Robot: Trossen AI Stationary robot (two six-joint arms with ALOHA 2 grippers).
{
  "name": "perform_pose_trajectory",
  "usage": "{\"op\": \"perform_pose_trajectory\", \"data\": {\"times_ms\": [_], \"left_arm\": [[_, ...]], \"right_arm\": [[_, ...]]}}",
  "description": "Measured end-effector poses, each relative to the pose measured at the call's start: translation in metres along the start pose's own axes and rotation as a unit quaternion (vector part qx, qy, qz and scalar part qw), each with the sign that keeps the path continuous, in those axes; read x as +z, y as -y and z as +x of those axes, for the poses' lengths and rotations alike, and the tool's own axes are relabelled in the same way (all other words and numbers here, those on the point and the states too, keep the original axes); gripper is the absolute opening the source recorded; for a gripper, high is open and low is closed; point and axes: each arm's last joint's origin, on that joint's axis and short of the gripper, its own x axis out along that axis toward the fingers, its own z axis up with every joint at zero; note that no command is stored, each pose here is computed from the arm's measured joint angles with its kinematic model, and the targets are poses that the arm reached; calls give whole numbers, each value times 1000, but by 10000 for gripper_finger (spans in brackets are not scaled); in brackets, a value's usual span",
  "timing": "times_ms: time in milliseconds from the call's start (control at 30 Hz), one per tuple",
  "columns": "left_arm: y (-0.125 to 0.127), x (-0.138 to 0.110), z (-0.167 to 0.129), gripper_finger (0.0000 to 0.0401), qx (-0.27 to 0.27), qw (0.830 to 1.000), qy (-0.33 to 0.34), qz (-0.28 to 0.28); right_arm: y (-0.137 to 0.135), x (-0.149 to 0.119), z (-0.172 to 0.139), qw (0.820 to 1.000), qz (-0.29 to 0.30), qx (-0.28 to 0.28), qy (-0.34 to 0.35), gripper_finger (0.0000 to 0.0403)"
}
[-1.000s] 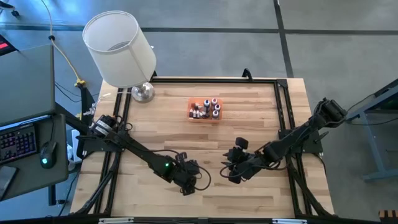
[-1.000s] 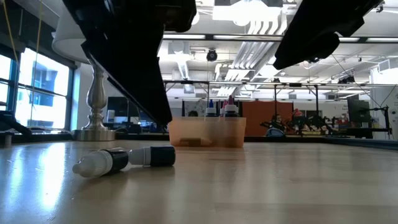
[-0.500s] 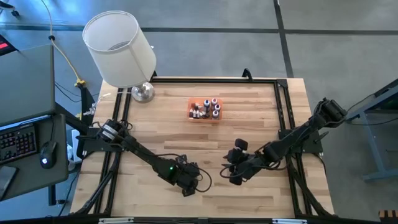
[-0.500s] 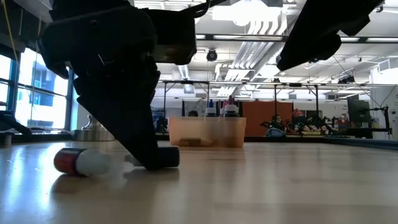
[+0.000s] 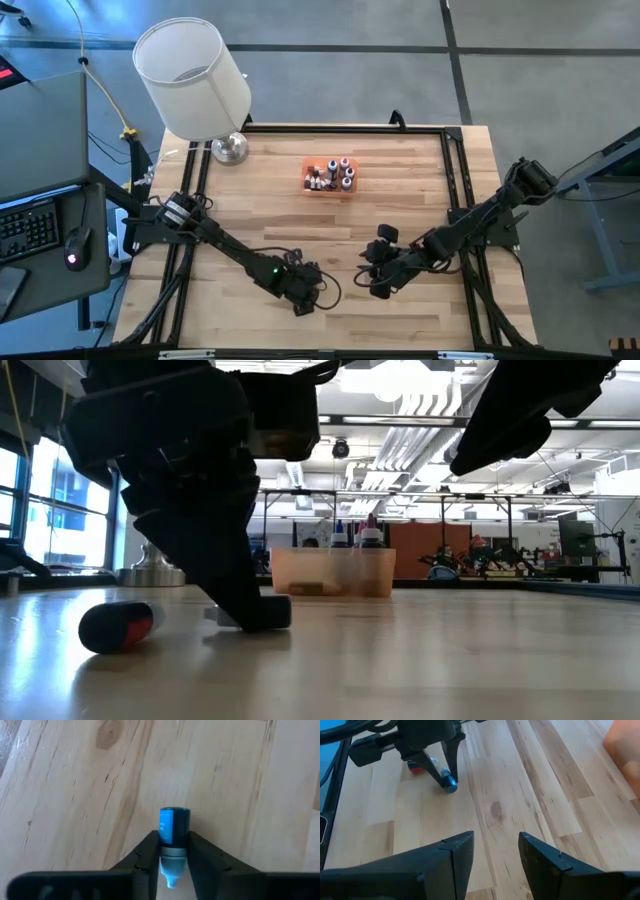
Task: Pick & Place food coloring
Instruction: Put the small blue food coloring bottle into the bin, then put the small red food coloring bottle into the bin
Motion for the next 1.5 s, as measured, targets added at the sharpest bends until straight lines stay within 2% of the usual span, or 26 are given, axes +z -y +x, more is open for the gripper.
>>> {"op": "perform_pose_trajectory", "data": {"times_ms": [133, 200, 333, 400, 500, 567, 700, 900, 1033, 1167, 1500], "left_arm": [[1, 4, -2, 59, 14, 1000, 11, -4], [-2, 10, -11, 61, 43, 999, 14, -8], [-14, 40, -32, 76, 105, 993, 48, -26], [-29, 50, -46, 77, 159, 986, 39, -25], [-50, 80, -62, 75, 205, 976, 58, -54], [-72, 94, -68, 74, 246, 966, 43, -60], [-119, 123, -75, 73, 290, 953, 27, -82], [-194, 141, -64, 72, 277, 947, -34, -157], [-225, 149, -48, 76, 247, 951, -52, -178], [-235, 154, -34, 90, 206, 963, -57, -167], [-236, 156, -24, 119, 199, 972, -59, -112]], "right_arm": [[0, 0, 0, 1000, 0, 0, 0, 149], [0, 0, 0, 1000, 0, 0, 0, 149], [0, 0, 0, 1000, 0, 1, -1, 149], [0, -1, 0, 1000, -1, 5, -6, 149], [-1, -1, 0, 1000, -1, 24, -21, 149], [-2, -2, 0, 999, 0, 35, -29, 149], [-2, -3, -1, 997, -3, 53, -49, 149], [1, -9, -5, 995, 4, 46, -89, 149], [3, -11, -6, 995, 1, 40, -97, 149], [3, -11, -6, 995, 0, 38, -95, 149], [3, -11, -6, 995, -1, 39, -95, 149]]}}
